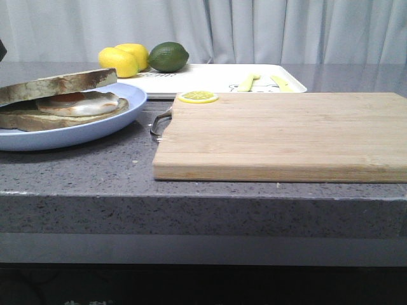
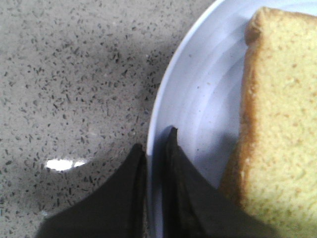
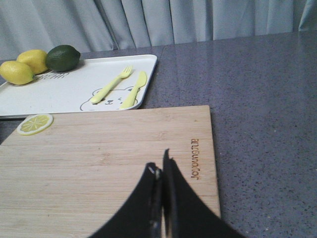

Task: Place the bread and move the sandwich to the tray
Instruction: 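Grip the blue plate rim with the left gripper and lift it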

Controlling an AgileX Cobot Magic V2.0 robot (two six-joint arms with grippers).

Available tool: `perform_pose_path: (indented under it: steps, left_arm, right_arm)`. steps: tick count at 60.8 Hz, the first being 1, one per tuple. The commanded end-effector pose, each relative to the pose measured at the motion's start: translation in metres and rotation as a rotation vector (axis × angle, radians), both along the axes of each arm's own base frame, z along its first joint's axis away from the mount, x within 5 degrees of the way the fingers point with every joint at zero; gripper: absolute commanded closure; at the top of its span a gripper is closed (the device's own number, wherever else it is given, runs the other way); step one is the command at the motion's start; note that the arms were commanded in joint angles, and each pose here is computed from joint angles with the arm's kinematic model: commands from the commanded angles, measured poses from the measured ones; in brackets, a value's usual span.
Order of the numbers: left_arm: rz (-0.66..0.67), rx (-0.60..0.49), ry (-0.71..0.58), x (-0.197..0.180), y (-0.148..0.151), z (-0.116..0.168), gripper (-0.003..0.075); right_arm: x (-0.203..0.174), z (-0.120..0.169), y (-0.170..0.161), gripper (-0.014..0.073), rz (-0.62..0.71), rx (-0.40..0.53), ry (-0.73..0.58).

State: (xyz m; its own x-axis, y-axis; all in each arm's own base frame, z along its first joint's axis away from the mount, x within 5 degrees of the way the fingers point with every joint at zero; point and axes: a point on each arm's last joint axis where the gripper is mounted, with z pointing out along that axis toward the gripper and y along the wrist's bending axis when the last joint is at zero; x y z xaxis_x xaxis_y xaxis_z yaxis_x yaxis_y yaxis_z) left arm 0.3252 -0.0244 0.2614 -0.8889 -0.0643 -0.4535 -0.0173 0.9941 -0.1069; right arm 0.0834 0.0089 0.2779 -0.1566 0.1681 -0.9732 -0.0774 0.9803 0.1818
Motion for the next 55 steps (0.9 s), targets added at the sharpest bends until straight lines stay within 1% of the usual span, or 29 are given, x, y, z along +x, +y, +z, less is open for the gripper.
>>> perform_pose_path:
  steps: [1, 7, 12, 15, 22, 25, 28, 36, 46, 55]
  left_arm:
    - [0.003, 0.014, -0.074, 0.001, 0.006, 0.024, 0.074]
    - [0.052, -0.045, -0.07, 0.002, 0.017, 0.036, 0.074]
    - [0.049, -0.109, -0.082, 0.004, 0.025, 0.047, 0.074]
    - [0.045, -0.174, -0.099, 0.005, 0.029, 0.054, 0.074]
    - [0.037, -0.363, -0.161, 0.008, 0.035, 0.071, 0.074]
    - [0.022, -0.413, -0.181, 0.008, 0.036, 0.077, 0.074]
    - [0.004, -0.432, -0.196, 0.008, 0.034, 0.082, 0.074]
    - [-0.036, -0.432, -0.232, 0.016, 0.024, 0.094, 0.0741]
    - [-0.097, -0.454, -0.269, 0.044, 0.002, 0.11, 0.0741]
    - [-0.141, -0.492, -0.259, 0.076, -0.022, 0.113, 0.0741]
  right_arm:
    - [0.001, 0.017, -0.001, 0.0656, -0.007, 0.012, -0.108]
    - [0.001, 0.017, -0.001, 0.0656, -0.007, 0.012, -0.108]
    - [0.001, 0.017, -0.001, 0.0656, -0.007, 0.012, -0.107]
    - [0.001, 0.017, -0.001, 0.0656, -0.007, 0.012, -0.107]
    - [0.001, 0.017, -0.001, 0.0656, -0.007, 0.012, -0.107]
    - [0.001, 0.017, -0.001, 0.0656, -0.007, 0.012, -0.106]
    - [0.001, 0.017, -0.001, 0.0656, -0.007, 0.012, -0.106]
    - [0.001, 0.017, -0.001, 0.0656, -0.007, 0.012, -0.106]
    - [0.001, 0.017, -0.001, 0.0656, -0.007, 0.012, -0.105]
    - [0.001, 0.017, -0.001, 0.0656, -0.007, 0.012, -0.105]
